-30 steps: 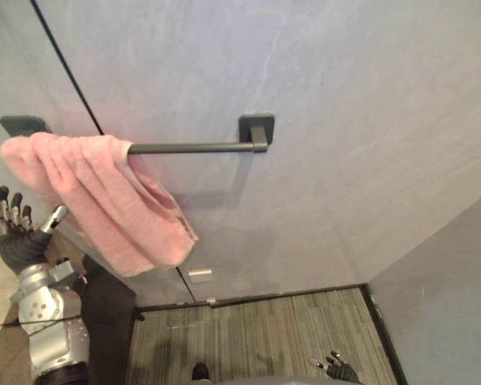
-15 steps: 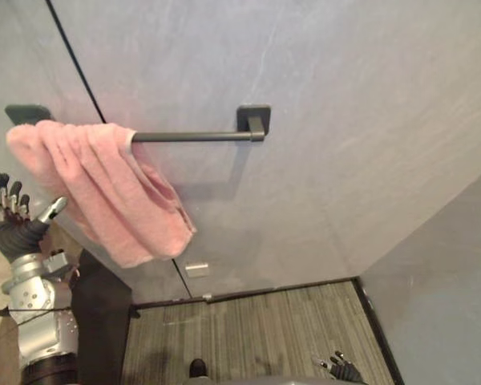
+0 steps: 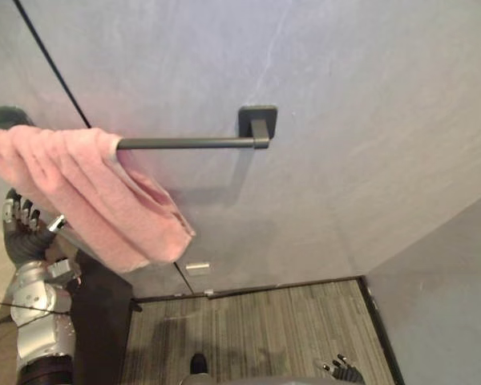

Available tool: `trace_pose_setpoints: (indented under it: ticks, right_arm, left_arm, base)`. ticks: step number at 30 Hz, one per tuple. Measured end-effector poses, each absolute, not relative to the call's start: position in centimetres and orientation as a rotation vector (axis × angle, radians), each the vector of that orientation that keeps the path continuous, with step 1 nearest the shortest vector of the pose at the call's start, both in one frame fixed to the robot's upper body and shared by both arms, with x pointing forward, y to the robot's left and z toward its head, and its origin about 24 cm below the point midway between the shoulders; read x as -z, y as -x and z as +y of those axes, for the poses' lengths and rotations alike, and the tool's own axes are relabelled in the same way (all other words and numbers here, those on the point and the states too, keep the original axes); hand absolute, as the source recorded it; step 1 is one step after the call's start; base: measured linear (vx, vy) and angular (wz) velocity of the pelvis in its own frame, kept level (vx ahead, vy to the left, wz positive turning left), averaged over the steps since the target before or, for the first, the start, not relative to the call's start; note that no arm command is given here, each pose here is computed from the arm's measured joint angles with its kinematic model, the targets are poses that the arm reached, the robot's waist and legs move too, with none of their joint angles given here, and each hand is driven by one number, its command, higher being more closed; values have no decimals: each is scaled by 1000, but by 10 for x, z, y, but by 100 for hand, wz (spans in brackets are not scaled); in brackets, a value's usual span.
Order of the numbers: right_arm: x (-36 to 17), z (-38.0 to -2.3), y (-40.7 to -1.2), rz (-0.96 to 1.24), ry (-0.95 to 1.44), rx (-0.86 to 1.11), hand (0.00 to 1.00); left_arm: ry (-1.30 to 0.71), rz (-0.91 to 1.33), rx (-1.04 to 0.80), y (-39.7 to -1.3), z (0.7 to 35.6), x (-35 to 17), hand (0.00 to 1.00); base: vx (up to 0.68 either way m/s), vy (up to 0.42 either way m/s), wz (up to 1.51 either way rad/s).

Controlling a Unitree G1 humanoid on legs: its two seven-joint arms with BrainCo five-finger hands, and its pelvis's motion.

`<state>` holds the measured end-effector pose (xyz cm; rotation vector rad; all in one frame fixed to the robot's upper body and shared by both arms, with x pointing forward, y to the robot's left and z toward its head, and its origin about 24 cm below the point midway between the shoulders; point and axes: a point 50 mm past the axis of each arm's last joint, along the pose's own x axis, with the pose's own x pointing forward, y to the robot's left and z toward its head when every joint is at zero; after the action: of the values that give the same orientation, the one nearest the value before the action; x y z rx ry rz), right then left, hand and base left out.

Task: Organize washtable

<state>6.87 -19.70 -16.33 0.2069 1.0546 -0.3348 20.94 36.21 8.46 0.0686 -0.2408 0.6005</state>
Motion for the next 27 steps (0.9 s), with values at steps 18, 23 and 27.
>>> trace_pose_setpoints:
  ticks: [18, 23, 27]
  right_arm:
    - [165, -206, -49, 1102, -187, 358, 0]
    - [164, -204, -61, 1074, -195, 331, 0]
    - [163, -205, -64, 1068, -192, 327, 0]
  left_arm:
    - [-91, -149, -495, -216, 360, -74, 0]
    - [-89, -98, -489, -214, 359, -64, 0]
    - [-84, -10, -439, -216, 351, -47, 100]
  base:
    - [-50, 11, -4]
    - [78, -2, 8]
    - [20, -4, 0]
